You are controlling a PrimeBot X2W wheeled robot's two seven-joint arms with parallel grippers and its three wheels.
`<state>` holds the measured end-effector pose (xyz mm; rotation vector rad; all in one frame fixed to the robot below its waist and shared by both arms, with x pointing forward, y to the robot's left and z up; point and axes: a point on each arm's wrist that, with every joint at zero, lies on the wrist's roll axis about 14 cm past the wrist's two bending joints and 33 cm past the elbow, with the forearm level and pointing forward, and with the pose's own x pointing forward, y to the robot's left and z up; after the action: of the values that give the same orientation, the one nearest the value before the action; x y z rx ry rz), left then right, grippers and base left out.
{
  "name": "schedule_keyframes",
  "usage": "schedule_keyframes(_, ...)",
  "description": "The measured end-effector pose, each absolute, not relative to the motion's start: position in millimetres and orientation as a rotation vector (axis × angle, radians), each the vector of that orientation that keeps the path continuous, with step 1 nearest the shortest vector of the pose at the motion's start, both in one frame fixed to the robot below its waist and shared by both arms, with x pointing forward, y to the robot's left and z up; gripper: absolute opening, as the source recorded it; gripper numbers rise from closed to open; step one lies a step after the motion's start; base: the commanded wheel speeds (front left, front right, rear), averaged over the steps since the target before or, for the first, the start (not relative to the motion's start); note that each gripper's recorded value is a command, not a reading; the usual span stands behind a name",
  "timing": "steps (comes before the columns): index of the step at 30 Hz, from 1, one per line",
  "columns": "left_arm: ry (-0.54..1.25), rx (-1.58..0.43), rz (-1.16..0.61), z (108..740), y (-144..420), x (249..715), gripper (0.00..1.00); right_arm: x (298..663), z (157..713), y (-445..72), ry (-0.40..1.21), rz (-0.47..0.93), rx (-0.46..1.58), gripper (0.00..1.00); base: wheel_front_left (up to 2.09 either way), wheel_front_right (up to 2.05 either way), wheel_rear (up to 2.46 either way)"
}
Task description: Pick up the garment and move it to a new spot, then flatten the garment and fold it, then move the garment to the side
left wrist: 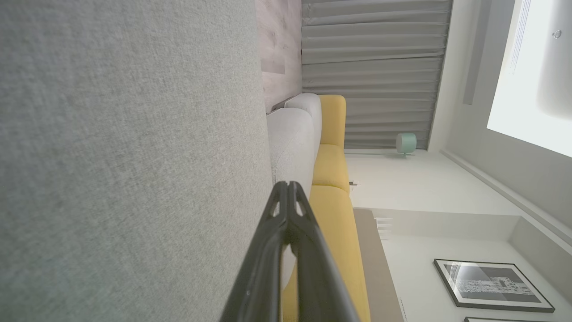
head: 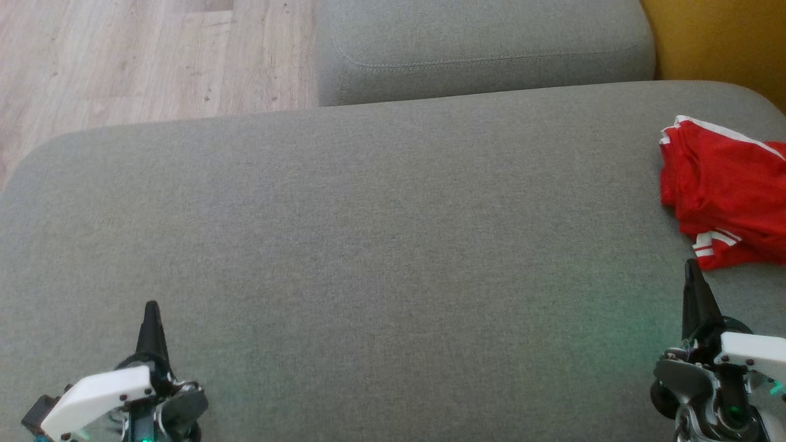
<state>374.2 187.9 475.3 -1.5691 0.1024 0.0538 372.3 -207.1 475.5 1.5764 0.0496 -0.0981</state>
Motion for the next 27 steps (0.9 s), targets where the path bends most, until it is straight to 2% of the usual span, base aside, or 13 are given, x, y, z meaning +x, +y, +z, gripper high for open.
schedule_keyframes(27, 0.102, -1.569, 0.054, 475.3, 187.8, 374.2, 0.00, 372.3, 475.5, -207.1, 0.050, -0.098, 1.576, 0.00, 0.00, 0.00, 0.00)
